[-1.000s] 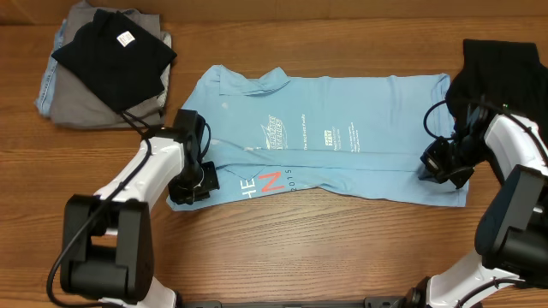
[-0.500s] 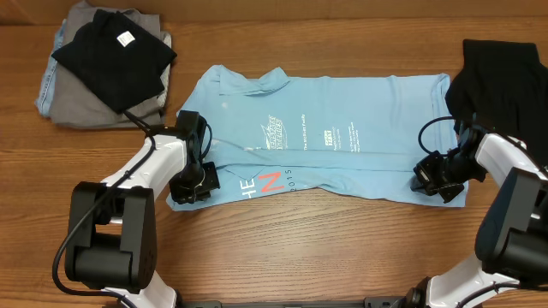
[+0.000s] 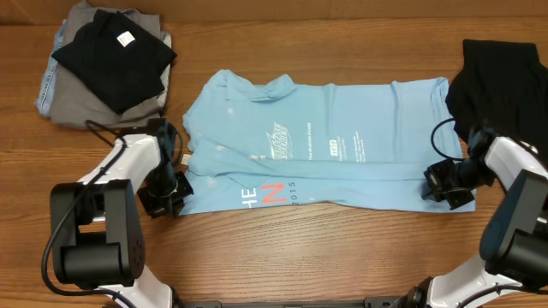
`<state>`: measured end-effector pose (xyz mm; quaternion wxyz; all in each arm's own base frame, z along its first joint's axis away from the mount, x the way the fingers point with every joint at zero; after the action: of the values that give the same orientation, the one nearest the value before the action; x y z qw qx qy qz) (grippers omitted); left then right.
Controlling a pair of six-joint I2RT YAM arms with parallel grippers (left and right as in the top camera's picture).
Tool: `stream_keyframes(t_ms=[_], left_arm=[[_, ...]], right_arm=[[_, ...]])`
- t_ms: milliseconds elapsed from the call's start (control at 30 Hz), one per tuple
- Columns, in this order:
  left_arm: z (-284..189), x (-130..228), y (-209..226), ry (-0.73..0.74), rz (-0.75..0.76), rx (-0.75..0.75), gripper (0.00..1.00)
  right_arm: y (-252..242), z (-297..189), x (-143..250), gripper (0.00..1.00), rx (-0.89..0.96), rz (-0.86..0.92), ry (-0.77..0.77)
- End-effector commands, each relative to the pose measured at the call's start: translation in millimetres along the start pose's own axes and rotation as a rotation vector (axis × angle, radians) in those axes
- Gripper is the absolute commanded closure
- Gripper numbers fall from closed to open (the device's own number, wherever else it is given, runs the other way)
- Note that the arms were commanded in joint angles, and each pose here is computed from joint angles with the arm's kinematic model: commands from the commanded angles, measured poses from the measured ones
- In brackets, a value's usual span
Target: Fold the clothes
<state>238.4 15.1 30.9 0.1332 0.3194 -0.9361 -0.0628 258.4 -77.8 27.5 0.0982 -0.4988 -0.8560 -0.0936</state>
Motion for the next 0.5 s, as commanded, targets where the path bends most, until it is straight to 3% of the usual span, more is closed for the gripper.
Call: stream_keyframes(t_ms=[0, 233, 467], left_arm=[[4.7, -6.3, 13.8, 0.008, -0.057, -0.033, 0.96], [-2.8, -12.6, 12.8, -0.025, -0.066, -0.012, 0.96], [-49.3, -13.3, -11.6, -0.189, 0.044, 0.085, 0.96]], right_arm=[[-40.1, 5.9, -15.3, 0.96, 0.143, 0.086, -0.054], [-59.2, -25.6, -41.5, 0.96, 0.186, 0.157, -0.113], [-39.8, -61.3, -43.2, 0.96, 0.123, 0.11, -0.086]])
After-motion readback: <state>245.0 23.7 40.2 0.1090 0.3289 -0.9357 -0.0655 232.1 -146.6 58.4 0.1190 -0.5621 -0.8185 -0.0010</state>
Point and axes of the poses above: each gripper's point midway between its finger pads, its own z axis out along the fingers, its own y axis along the line the jaws close on, x = y × z, the point moved 3 cm from there along -z, back along the fingers, and after that the axes turned 6 degrees about -z, right-handed, at the moved point
